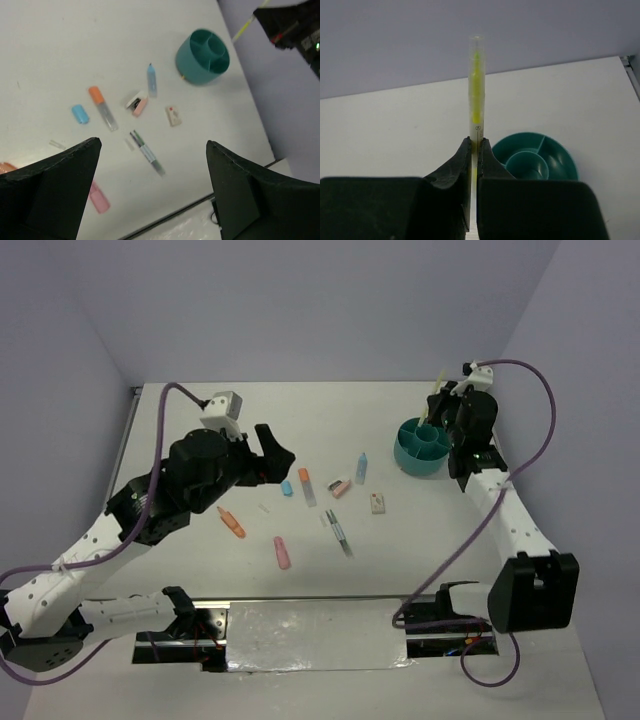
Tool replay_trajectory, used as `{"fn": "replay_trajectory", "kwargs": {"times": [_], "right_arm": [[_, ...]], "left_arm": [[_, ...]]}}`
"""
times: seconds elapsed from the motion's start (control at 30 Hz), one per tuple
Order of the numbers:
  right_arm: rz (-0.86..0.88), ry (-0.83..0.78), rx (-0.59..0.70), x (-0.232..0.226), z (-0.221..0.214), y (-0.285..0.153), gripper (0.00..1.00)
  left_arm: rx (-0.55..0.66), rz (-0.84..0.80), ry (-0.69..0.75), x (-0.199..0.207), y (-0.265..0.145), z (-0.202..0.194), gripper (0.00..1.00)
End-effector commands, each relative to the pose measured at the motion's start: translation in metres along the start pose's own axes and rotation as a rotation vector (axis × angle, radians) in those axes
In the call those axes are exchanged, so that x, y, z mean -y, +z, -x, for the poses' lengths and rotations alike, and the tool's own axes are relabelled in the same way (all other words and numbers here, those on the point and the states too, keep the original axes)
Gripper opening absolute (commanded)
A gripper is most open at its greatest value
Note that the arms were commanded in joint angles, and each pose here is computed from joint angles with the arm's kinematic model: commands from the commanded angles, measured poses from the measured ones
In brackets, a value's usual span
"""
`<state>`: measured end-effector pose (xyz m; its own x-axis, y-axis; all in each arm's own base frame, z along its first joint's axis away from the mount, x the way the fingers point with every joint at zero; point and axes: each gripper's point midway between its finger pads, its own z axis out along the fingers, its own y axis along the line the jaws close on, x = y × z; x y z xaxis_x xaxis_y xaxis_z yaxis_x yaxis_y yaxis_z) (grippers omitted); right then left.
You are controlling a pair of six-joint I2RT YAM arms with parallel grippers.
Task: Sort the stationery into containers
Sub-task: Place the pen in the storage box.
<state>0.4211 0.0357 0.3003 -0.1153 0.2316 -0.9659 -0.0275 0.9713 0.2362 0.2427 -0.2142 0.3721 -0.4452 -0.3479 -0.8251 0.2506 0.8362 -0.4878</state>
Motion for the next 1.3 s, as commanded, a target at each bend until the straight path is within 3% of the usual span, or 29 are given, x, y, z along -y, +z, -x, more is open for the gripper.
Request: {"fn": "replay_trajectory", "kwargs": {"times": [0.0, 0.17, 0.57, 1.07, 1.17, 1.2, 1.27], "right_arm": [[0.000, -0.060, 0.066, 0.010, 0.013, 0.028, 0.00], [-0.069, -0.053, 0.052, 0.045, -0.004, 0.054, 0.00], [-0.129, -0.064, -0.006, 0.068, -0.036, 0.080, 0.00], [-0.123, -0.019, -0.054, 0.073, -0.086, 0.050, 0.11], [-0.118, -0.017, -0.045, 0.071, -0.088, 0.041, 0.27], [-0.128, -0.015, -0.045, 0.072, -0.087, 0.039, 0.46], [-0.129, -0.013, -0.036, 0.071, -0.081, 0.037, 0.60]], "left_arm": [[-0.061, -0.049, 0.074, -0.003, -0.009, -0.016, 0.99], [-0.110, -0.099, 0.102, -0.011, -0.015, -0.042, 0.99], [-0.253, -0.158, 0.118, -0.010, -0.006, -0.088, 0.99], [-0.273, -0.148, 0.136, -0.016, -0.003, -0.098, 0.99], [-0.276, -0.140, 0.131, -0.017, -0.002, -0.099, 0.99], [-0.274, -0.143, 0.132, -0.017, -0.001, -0.099, 0.99], [-0.275, -0.146, 0.128, -0.016, 0.000, -0.099, 0.99]]}}
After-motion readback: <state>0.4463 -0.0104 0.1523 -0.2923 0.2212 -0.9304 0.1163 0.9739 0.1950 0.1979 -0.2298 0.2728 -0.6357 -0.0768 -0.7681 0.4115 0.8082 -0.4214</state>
